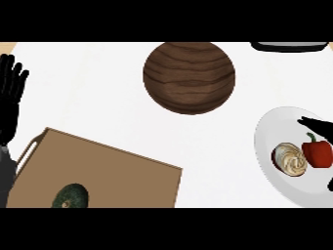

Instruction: Pick the bell pepper from the plate and place it in the bowl

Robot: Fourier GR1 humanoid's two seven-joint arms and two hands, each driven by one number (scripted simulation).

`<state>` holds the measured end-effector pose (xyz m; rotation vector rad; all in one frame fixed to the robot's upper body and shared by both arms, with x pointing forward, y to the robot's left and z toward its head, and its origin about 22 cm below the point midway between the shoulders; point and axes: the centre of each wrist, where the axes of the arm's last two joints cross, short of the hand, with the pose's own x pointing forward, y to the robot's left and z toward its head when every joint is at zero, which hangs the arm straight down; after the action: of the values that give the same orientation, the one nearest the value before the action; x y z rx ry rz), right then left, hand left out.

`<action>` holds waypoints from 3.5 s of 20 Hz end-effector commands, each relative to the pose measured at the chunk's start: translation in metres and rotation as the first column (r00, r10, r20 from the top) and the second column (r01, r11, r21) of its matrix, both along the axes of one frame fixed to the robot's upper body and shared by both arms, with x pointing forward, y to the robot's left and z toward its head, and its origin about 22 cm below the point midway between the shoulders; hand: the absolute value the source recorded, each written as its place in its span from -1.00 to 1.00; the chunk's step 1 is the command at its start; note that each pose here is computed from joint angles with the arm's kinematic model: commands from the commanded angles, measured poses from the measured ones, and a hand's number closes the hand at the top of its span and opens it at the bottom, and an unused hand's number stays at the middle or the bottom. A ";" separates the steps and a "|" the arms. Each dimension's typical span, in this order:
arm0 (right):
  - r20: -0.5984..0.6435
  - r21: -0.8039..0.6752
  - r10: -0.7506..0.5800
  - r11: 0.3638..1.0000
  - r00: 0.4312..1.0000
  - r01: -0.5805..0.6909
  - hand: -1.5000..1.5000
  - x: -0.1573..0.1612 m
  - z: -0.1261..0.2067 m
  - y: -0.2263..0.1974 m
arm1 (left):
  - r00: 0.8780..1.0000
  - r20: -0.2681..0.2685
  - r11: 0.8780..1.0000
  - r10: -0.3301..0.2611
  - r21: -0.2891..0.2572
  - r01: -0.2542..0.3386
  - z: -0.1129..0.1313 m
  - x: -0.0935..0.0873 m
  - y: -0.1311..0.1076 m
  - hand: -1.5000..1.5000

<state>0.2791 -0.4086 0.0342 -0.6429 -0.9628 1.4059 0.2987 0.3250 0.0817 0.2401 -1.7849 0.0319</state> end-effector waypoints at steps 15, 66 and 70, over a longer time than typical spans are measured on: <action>0.186 0.013 0.041 0.999 0.982 -0.044 1.00 0.039 0.029 -0.051 | 0.999 0.014 0.999 -0.036 -0.001 0.036 0.016 -0.004 0.001 0.00; 0.354 0.464 0.241 0.794 0.904 -0.393 1.00 0.201 0.227 0.181 | 1.000 0.001 1.000 -0.023 0.017 0.023 0.000 0.006 -0.013 0.00; 0.330 0.431 0.266 0.811 0.906 -0.395 1.00 0.201 0.215 0.225 | 1.000 0.010 1.000 0.002 0.004 -0.002 0.011 0.011 0.004 0.00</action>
<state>0.4798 -0.2266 0.2605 -0.2894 -1.6682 1.2765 0.3015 0.3251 0.0829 0.2302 -1.7855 0.0203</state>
